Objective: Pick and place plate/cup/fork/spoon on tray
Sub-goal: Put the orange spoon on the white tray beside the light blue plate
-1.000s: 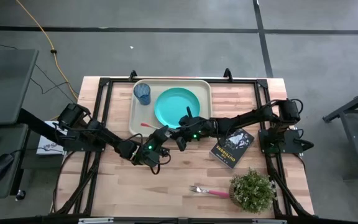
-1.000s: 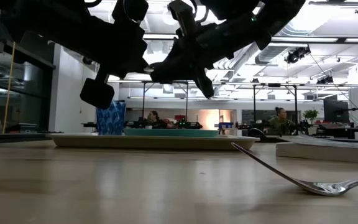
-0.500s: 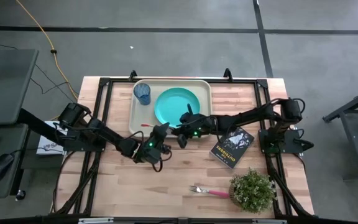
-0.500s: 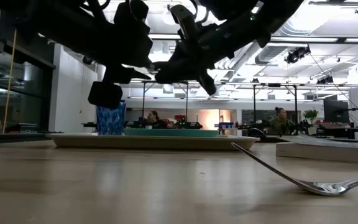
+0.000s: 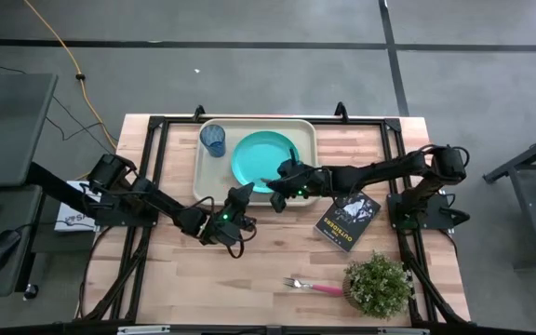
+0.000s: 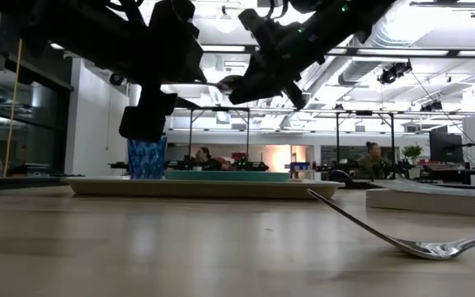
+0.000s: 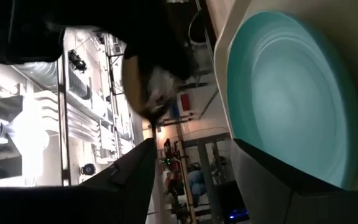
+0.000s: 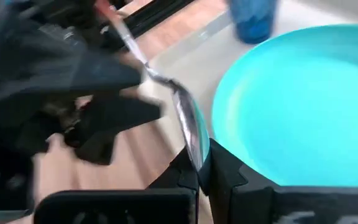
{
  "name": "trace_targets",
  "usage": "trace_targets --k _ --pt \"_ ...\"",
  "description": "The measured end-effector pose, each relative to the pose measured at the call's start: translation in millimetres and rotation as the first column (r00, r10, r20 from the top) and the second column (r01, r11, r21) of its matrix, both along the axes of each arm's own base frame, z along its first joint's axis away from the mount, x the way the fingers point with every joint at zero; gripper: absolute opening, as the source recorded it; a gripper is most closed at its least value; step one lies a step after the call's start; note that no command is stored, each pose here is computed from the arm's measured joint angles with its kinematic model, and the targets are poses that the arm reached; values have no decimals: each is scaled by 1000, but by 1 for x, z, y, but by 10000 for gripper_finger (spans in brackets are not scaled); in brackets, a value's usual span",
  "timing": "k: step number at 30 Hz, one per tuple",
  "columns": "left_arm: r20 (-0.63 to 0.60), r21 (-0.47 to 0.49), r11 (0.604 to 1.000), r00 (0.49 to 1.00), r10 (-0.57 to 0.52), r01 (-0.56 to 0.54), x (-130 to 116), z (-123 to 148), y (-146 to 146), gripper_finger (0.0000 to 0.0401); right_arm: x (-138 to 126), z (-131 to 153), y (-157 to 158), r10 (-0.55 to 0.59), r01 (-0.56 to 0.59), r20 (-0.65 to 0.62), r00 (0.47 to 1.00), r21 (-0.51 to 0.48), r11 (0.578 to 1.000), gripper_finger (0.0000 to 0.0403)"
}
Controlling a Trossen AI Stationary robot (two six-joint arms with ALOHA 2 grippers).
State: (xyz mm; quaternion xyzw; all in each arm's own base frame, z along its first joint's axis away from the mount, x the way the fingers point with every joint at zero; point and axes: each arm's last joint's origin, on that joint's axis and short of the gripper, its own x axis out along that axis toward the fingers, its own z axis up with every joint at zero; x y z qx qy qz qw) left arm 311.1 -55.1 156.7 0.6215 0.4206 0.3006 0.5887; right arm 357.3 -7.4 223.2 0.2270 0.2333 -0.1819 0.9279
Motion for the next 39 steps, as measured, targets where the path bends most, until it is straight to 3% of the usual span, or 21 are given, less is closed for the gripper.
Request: trace_targets --k 11,17,21,24,26,27,29,32,33,35,39 --pt "44 11 1000 999 14 -14 17 24 -5 191 -5 -4 -14 -77 74 -68 995 -42 996 0" --pt "103 0 999 994 44 -44 13 39 -3 191 -18 3 -21 -62 49 -148 987 -92 995 0" --pt "281 -122 992 960 12 23 -2 67 2 191 -41 18 -20 -67 36 -245 967 -128 991 0" --pt "460 -307 936 888 -13 173 -22 91 13 191 -59 29 -15 -86 39 -304 949 -158 987 0" --pt "559 -470 830 829 18 299 -32 103 27 191 -69 35 -11 -75 19 -334 939 -169 985 0" --pt "590 -553 754 806 55 354 -39 108 35 191 -72 37 -9 -66 7 -341 938 -171 985 0" --pt "645 -682 556 749 153 475 -45 116 53 191 -76 40 -5 -51 -11 -347 937 -173 985 0" --pt "618 -786 248 730 292 567 -52 119 77 191 -71 46 1 -32 -36 -373 927 -173 984 0" --pt "601 -796 169 730 324 581 -52 118 83 191 -69 48 2 -27 -46 -396 918 -172 984 0" --pt "552 -815 59 741 384 577 -54 115 95 191 -60 49 6 -13 -70 -442 897 -172 983 0" --pt "426 -852 -76 772 472 517 -54 102 106 191 -39 48 12 35 -152 -543 839 -172 973 0"
